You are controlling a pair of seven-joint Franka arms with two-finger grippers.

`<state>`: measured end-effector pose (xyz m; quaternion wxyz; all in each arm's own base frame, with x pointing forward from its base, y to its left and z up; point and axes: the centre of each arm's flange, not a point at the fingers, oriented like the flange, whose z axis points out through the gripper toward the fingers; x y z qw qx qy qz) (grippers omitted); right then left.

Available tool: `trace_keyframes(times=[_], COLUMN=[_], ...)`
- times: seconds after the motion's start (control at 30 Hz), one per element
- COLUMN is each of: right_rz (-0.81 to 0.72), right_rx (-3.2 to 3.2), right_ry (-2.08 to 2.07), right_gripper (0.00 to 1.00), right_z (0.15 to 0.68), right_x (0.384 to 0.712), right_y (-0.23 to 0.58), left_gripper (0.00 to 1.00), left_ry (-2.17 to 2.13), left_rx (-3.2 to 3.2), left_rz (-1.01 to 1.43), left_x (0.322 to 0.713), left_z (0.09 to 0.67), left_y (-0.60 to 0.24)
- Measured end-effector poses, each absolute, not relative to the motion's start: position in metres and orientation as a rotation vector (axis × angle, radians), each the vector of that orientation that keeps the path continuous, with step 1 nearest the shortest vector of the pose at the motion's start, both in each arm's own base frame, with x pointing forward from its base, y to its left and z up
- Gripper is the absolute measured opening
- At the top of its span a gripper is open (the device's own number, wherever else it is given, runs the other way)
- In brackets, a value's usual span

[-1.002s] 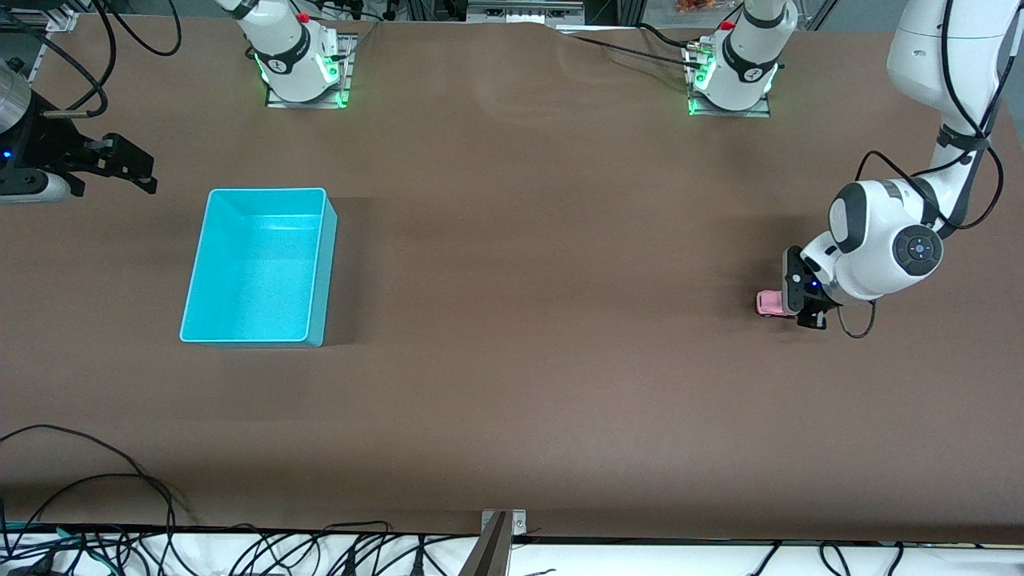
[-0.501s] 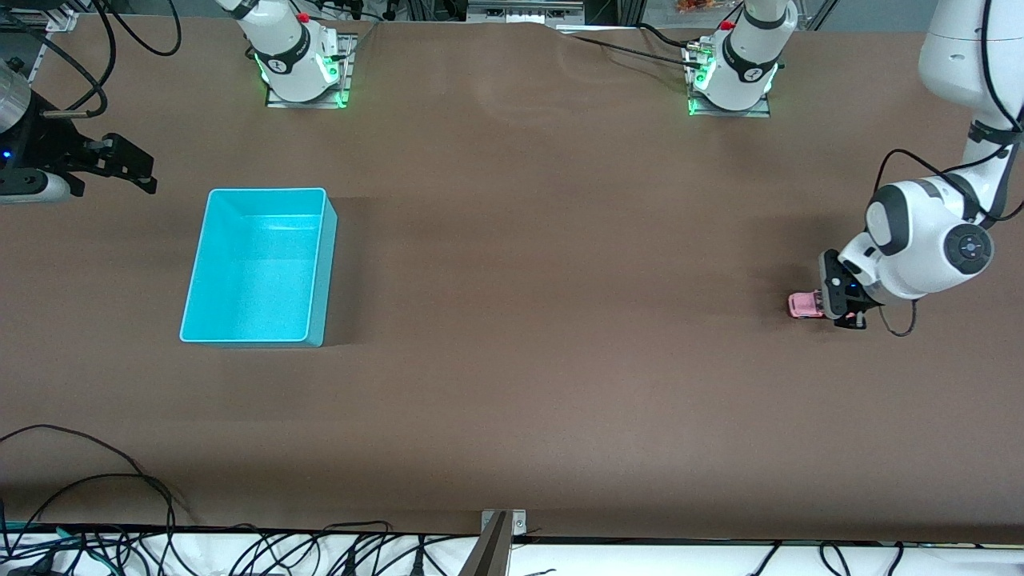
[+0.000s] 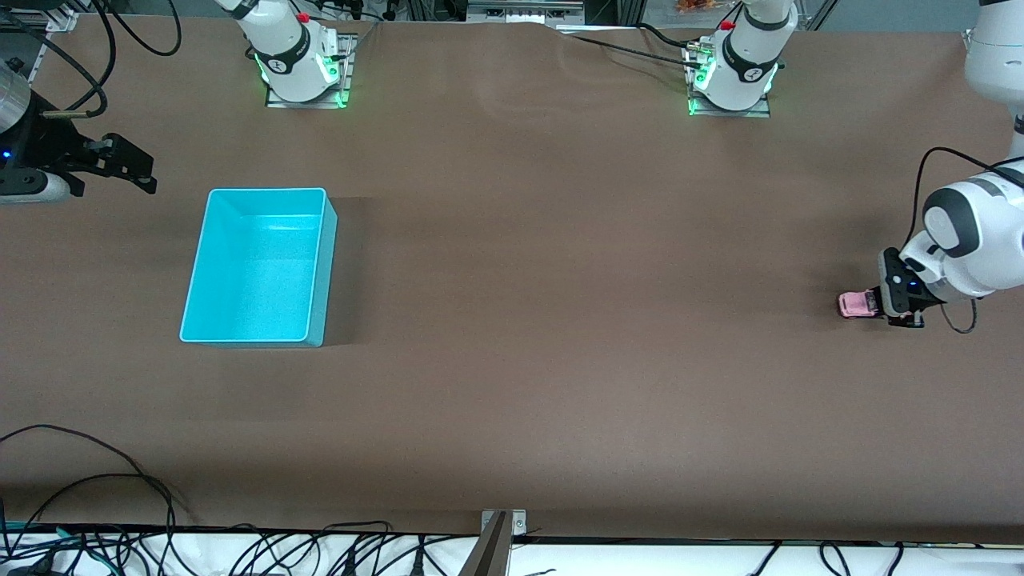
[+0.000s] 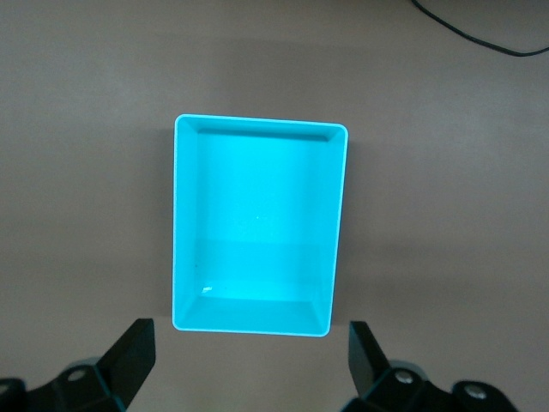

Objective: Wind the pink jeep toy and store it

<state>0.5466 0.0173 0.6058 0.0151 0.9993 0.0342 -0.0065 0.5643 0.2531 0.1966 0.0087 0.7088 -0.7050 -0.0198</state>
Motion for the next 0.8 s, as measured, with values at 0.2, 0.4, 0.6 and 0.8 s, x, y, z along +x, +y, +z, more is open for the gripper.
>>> trace_keyframes(times=[0.2, 0.4, 0.6, 0.8], right_rz=[-0.020, -0.021, -0.021, -0.022], right_rx=[3.110, 3.110, 3.110, 3.110], right_ry=[0.106, 0.106, 0.106, 0.106], right_gripper=[1.00, 1.00, 1.00, 1.00], right_z=[0.606, 0.606, 0.606, 0.605], right_x=[0.547, 0.547, 0.547, 0.547], right_y=[0.017, 0.017, 0.017, 0.017], left_gripper=[0.51, 0.51, 0.51, 0.51], left_ry=[-2.195, -2.196, -2.229, -2.238], left_rx=[2.231, 2.229, 2.192, 2.179], left_rz=[-0.057, -0.056, -0.056, -0.058], left_x=[0.562, 0.562, 0.563, 0.564], left_z=[0.197, 0.197, 0.197, 0.197], left_y=[0.272, 0.273, 0.272, 0.273])
